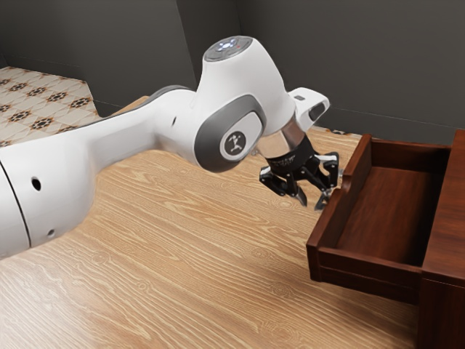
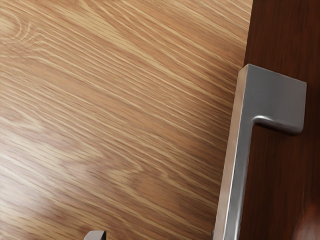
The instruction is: Pull the drawer handle with one arm to open the drawer
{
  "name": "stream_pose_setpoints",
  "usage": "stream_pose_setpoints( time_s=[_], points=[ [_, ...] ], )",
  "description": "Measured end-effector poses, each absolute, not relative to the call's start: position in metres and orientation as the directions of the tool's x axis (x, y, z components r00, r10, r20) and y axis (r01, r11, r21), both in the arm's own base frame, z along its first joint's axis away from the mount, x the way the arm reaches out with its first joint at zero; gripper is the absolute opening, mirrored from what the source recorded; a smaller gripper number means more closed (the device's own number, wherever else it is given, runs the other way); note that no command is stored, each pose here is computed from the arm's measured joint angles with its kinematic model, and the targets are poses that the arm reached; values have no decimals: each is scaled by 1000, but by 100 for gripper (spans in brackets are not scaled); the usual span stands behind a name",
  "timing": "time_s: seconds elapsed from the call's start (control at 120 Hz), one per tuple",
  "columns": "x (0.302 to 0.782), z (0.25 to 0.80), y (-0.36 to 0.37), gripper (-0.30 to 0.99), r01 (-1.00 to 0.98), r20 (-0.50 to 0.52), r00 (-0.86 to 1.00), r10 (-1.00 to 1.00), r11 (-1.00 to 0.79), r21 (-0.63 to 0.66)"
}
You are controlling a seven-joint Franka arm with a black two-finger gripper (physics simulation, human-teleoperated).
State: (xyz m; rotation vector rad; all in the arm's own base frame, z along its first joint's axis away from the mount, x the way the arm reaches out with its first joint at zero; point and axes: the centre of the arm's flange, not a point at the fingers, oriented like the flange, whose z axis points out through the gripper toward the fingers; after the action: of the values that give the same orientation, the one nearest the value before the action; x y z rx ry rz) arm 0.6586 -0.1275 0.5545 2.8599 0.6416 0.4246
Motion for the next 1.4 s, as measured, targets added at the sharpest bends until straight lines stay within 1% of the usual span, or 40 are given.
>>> stream_pose_setpoints(
  time_s=[0.433,0.767,1.042,1.075,1.225,1.4],
  points=[
    [659,559,-103,22,413,247,852,462,-882,227],
    [642,556,-86,21,440,235,845,481,-874,205],
    [640,557,-85,17,454,242,838,490,-870,192],
    [640,558,-85,19,454,242,837,491,-870,192],
    [641,558,-86,36,455,240,835,496,-866,206],
    [643,562,-88,47,444,253,832,494,-866,232]
  ],
)
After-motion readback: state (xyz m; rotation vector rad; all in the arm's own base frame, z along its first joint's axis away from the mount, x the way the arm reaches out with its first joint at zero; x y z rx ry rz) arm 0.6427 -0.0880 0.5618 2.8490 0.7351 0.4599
